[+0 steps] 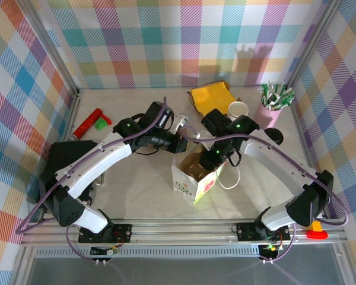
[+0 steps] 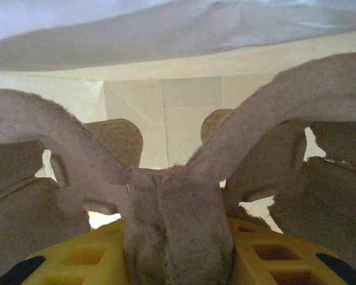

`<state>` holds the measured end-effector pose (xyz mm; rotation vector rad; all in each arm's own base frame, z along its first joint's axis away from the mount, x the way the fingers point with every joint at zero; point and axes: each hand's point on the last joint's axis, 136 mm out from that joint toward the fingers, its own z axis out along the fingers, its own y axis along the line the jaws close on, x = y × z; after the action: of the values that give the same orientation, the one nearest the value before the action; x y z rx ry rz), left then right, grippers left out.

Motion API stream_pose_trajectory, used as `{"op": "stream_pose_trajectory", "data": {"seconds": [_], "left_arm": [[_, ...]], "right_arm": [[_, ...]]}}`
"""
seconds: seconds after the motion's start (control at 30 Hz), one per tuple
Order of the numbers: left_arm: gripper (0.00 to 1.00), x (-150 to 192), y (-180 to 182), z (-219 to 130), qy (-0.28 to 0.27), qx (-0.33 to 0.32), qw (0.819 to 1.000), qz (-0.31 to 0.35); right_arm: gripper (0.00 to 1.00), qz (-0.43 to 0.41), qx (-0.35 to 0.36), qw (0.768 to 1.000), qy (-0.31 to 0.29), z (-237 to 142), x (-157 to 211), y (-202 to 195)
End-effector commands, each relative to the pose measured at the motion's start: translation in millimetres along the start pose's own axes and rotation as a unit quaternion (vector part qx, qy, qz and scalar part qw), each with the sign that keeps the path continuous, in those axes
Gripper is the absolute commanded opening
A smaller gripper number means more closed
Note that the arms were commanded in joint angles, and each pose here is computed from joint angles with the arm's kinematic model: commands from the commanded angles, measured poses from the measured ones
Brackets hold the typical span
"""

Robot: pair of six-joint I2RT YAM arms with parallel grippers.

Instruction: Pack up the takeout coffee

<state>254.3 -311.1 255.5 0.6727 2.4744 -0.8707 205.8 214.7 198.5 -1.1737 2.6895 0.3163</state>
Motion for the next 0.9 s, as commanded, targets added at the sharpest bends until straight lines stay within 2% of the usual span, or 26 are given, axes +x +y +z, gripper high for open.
{"op": "stream_pose_trajectory", "data": {"seconds": [0.0,0.2,0.6,0.87], "left_arm": [[0.0,0,5,-10,-0.014,-0.011,1.0,-0.002],[0.0,-1,5,-11,-0.016,-0.014,1.0,-0.001],[0.0,3,10,-11,-0.014,-0.024,1.0,-0.001],[0.0,4,11,-9,-0.011,-0.027,1.0,-0.003]], "right_arm": [[0.4,0.001,0.006,0.999,0.036,-2,11,1],[0.42,0.0,0.013,0.997,0.071,7,16,0],[0.44,0.008,0.022,0.995,0.097,24,16,1],[0.51,0.005,0.026,0.994,0.107,35,15,2]]}}
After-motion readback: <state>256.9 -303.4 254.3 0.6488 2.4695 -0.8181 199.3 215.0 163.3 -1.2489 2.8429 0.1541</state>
